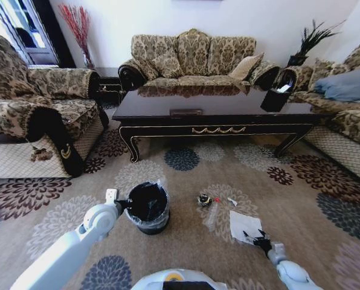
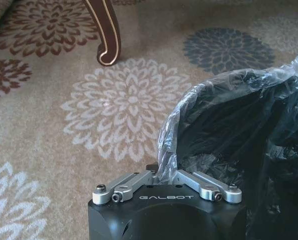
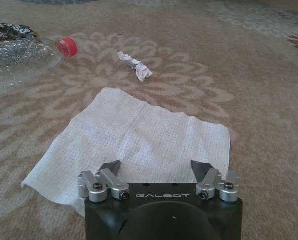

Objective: Move to the front of the table and pick up the trash from the floor, then place it into the trash bin.

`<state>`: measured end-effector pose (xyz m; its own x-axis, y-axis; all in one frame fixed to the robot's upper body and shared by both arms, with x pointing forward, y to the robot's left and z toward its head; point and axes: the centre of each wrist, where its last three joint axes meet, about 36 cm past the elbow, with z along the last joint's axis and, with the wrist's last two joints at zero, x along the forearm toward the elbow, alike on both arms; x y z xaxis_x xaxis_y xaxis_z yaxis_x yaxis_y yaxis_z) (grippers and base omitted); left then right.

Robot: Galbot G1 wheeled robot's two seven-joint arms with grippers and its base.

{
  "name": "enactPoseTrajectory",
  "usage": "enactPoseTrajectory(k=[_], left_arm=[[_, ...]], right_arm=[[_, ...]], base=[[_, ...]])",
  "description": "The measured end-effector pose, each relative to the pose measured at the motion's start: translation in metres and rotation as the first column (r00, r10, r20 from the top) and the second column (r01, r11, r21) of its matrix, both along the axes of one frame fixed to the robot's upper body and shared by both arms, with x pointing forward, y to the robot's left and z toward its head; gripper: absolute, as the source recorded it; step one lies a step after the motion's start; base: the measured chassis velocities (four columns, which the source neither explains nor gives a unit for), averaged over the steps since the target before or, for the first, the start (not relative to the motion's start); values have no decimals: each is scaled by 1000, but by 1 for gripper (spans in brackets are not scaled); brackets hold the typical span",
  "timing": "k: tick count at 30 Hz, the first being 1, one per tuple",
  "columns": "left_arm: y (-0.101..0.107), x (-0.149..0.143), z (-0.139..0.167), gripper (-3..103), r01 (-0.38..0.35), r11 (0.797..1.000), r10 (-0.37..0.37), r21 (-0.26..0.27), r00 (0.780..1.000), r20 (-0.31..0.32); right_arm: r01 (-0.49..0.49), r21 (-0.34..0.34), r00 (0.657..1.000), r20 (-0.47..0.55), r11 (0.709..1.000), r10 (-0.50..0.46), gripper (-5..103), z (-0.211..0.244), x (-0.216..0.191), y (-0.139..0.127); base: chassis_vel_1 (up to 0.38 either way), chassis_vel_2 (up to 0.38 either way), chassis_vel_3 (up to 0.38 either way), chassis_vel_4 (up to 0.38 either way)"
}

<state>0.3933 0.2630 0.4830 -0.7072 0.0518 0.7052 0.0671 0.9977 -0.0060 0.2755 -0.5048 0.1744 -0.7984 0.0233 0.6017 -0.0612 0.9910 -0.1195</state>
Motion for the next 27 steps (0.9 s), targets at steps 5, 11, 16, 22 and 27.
enactPoseTrajectory(k=[5,11,16,22,27], left_arm=[[1,-1,1,2,-1,1000,1,4,1000,4],[1,-1,2,2,-2,1000,2,4,1000,6],[0,-2,2,2,-3,1000,3,-4,1000,5],[-1,-2,1,2,-4,1000,4,-6,1000,5],[-3,-2,0,2,-2,1000,2,-7,1000,3]], right_arm=[[-8,-1,1000,-13,1000,8,67,-2,-1,-2],[0,-3,1000,-21,1000,0,48,-4,-4,-5],[12,-10,1000,-16,1000,-12,35,-2,-6,-7],[26,-20,1000,-13,999,-26,14,2,-13,-9],[20,-20,1000,5,1000,-20,1,9,-15,-8]], base=[[0,0,0,0],[0,0,0,0],[0,0,0,0],[0,0,0,0],[0,0,0,0]])
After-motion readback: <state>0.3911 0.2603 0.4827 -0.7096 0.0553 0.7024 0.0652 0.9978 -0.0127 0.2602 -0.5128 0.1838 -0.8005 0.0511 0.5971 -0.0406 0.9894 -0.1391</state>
